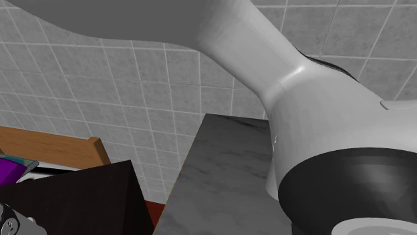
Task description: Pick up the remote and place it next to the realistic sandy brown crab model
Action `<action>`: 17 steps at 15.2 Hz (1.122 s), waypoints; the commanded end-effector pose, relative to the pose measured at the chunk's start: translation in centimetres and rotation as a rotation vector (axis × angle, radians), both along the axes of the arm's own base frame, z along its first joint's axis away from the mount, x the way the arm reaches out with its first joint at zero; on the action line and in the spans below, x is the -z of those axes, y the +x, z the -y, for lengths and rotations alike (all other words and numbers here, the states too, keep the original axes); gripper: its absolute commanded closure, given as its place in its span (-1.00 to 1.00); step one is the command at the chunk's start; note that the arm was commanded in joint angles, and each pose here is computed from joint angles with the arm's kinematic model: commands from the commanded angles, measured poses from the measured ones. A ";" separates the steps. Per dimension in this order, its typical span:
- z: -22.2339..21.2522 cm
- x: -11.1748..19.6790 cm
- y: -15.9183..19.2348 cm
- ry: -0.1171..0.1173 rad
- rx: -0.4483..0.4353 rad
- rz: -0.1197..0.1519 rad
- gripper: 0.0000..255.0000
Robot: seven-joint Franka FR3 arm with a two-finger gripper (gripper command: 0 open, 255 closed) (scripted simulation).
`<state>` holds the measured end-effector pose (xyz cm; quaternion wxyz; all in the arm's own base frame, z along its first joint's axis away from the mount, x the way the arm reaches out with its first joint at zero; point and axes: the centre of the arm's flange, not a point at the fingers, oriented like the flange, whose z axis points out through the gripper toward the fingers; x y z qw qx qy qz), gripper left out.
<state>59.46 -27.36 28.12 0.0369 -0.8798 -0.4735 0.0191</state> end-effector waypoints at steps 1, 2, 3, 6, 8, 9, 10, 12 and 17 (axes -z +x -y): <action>0.0 0.0 0.0 0.000 0.000 0.001 -1.00; 0.0 0.0 0.0 0.000 0.000 0.001 -1.00; 0.0 0.0 0.0 0.000 0.000 0.001 -1.00; 0.0 -1.3 0.1 0.000 0.000 0.001 -1.00; 0.2 -4.0 0.3 0.000 0.000 0.001 -1.00; 0.2 -5.0 0.4 0.000 0.000 0.001 -1.00; 0.2 -5.0 0.4 0.000 0.000 0.001 -1.00; 0.2 -5.0 0.4 0.000 0.000 0.001 -1.00; 0.2 -5.0 0.4 0.000 0.000 0.001 -1.00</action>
